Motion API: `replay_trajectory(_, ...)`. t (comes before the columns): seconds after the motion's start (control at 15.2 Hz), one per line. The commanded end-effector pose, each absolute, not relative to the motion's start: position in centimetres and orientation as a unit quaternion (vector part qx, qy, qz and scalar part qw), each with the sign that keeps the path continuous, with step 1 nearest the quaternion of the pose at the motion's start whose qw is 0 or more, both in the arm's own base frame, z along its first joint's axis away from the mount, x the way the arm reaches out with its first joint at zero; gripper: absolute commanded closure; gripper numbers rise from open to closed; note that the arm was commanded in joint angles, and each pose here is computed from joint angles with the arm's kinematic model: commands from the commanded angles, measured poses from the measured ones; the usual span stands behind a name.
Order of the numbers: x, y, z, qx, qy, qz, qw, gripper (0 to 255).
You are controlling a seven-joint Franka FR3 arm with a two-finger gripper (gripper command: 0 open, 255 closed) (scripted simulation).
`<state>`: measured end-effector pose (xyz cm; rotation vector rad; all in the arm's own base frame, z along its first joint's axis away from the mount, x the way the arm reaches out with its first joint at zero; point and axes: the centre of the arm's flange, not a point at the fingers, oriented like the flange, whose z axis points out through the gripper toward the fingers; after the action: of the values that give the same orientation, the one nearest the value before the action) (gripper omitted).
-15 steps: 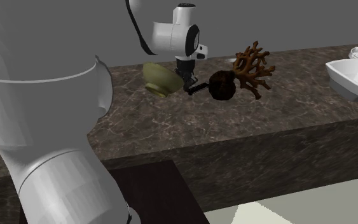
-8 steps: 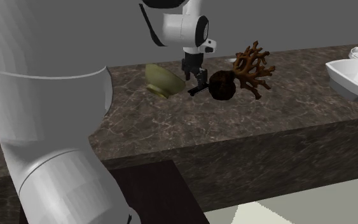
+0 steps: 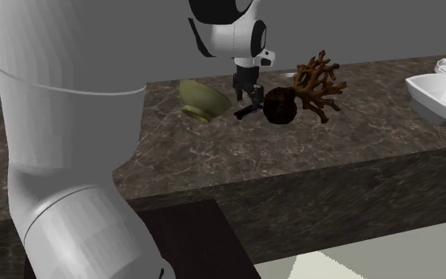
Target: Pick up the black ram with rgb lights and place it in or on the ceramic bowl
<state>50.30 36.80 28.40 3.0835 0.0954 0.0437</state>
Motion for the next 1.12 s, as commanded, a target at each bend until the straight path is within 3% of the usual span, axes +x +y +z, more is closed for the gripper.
replay_trajectory(0.0, 50.57, 36.36, 26.78, 0.999, 0.028, 0.013, 0.030, 0)
replay_trajectory(0.53, 50.57, 36.36, 26.78, 0.999, 0.028, 0.013, 0.030, 0)
replay_trajectory(0.59, 50.70, 36.27, 26.85, 0.999, 0.028, 0.013, 0.030, 255)
replay_trajectory(1.06, 50.73, 36.84, 26.67, 0.999, 0.028, 0.013, 0.030, 255)
